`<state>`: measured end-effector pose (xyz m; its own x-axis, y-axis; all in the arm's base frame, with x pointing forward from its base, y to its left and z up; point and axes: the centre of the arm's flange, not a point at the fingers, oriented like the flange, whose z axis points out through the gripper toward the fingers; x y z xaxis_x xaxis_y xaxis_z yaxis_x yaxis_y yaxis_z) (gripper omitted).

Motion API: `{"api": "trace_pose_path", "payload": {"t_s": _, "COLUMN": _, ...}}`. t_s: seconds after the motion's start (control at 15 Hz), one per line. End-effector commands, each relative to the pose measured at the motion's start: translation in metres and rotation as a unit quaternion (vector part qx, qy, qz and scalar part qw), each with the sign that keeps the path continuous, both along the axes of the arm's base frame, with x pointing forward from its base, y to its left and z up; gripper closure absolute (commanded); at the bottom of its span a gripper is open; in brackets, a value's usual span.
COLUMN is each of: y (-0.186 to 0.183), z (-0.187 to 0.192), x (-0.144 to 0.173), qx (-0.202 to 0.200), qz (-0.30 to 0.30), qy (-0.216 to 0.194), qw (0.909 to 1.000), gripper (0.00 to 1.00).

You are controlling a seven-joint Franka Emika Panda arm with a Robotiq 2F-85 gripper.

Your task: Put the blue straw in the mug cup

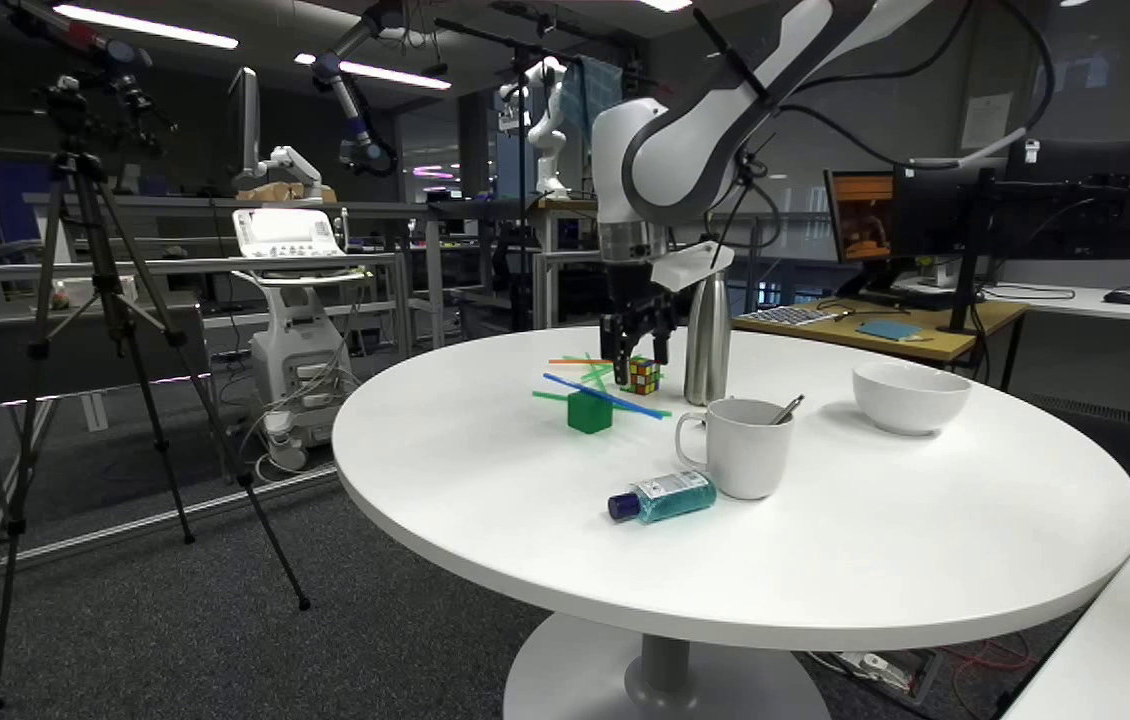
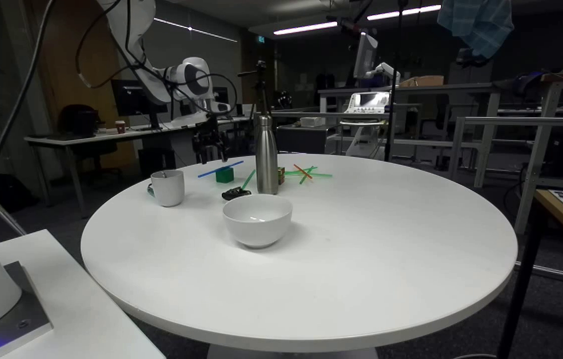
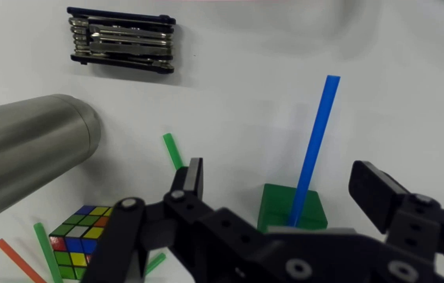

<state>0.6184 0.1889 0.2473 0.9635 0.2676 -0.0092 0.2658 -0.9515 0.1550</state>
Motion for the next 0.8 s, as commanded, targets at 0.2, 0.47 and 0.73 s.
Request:
{"api": "trace_pose_path", "payload": {"t_s": 0.2, "y": 0.011, "z": -0.026, "x": 0.004, "qx": -0.002, "qz": -0.017, "qy": 0.035, "qw": 0.9992, "gripper": 0.0}}
{"api": "trace_pose_path", "payload": {"t_s": 0.47, "y": 0.023, "z": -0.03, "x": 0.002, "qx": -0.001, "qz": -0.006, "qy": 0.041, "qw": 0.9991, "gripper": 0.0}}
{"api": "trace_pose_path", "payload": {"t_s": 0.73, "y": 0.033, "z": -0.032, "x": 0.002, "qx": -0.001, "qz": 0.001, "qy": 0.042, "qw": 0.9991, "gripper": 0.0}}
